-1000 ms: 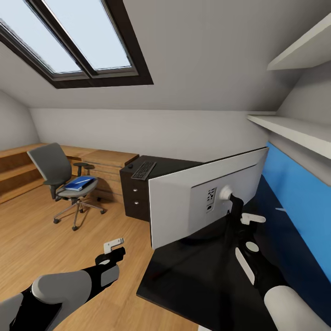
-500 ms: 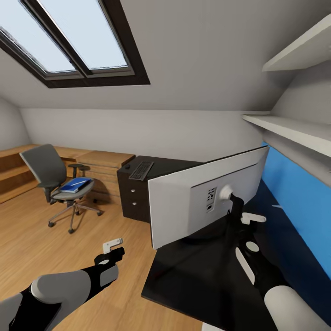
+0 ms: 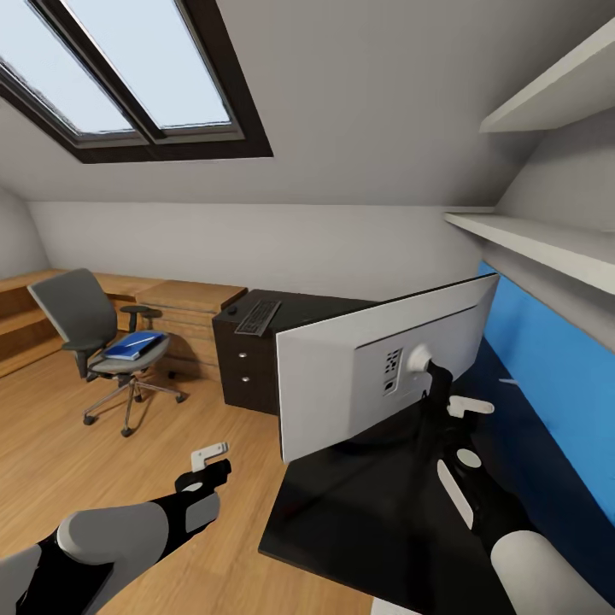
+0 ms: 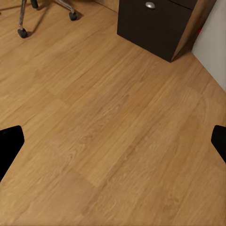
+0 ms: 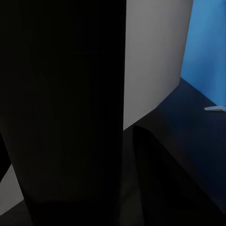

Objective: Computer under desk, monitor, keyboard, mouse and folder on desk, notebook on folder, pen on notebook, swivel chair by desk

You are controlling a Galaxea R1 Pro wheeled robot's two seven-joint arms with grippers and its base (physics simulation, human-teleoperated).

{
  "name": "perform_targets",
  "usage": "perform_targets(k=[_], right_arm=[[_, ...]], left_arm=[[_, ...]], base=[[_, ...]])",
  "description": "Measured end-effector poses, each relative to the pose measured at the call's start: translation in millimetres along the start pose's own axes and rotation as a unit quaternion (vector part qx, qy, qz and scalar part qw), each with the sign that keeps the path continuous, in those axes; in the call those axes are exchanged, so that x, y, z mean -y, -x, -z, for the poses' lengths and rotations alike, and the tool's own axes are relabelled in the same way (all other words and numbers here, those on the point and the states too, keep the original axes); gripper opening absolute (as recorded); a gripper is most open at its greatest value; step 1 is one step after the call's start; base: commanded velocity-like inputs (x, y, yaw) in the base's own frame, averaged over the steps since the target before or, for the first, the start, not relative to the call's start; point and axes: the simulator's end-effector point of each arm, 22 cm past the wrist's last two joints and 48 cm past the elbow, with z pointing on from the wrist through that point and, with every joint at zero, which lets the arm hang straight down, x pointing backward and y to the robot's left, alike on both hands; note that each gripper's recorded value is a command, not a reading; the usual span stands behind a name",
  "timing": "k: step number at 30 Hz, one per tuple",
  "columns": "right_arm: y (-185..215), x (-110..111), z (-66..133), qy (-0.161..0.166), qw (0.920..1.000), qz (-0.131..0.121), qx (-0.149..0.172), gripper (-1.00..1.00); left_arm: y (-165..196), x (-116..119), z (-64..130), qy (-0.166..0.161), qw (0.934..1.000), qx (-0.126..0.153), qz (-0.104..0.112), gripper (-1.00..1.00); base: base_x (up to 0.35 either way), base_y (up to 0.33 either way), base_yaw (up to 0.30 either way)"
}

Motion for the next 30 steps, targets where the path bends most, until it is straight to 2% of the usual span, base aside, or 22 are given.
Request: perform_targets(k=[5, 12, 30], right_arm=[[0.0, 0.8, -0.1, -0.001, 1.0, 0.0, 0.0, -1.0], [1.8, 5.6, -0.6, -0.008, 1.0, 0.004, 0.004, -1.0], [2.5, 1.7, 0.1, -0.005, 1.0, 0.004, 0.005, -1.0]], left_arm=[[0.4, 0.2, 0.0, 0.0, 1.0, 0.0, 0.0, 1.0], [0.7, -0.4, -0.2, 0.001, 1.0, 0.001, 0.0, 1.0], [0.8, -0.7, -0.2, 0.001, 1.0, 0.001, 0.0, 1.0]], base=[[0.0, 0.031, 0.0], [0.0, 0.205, 0.0], [0.0, 0.009, -0.016]])
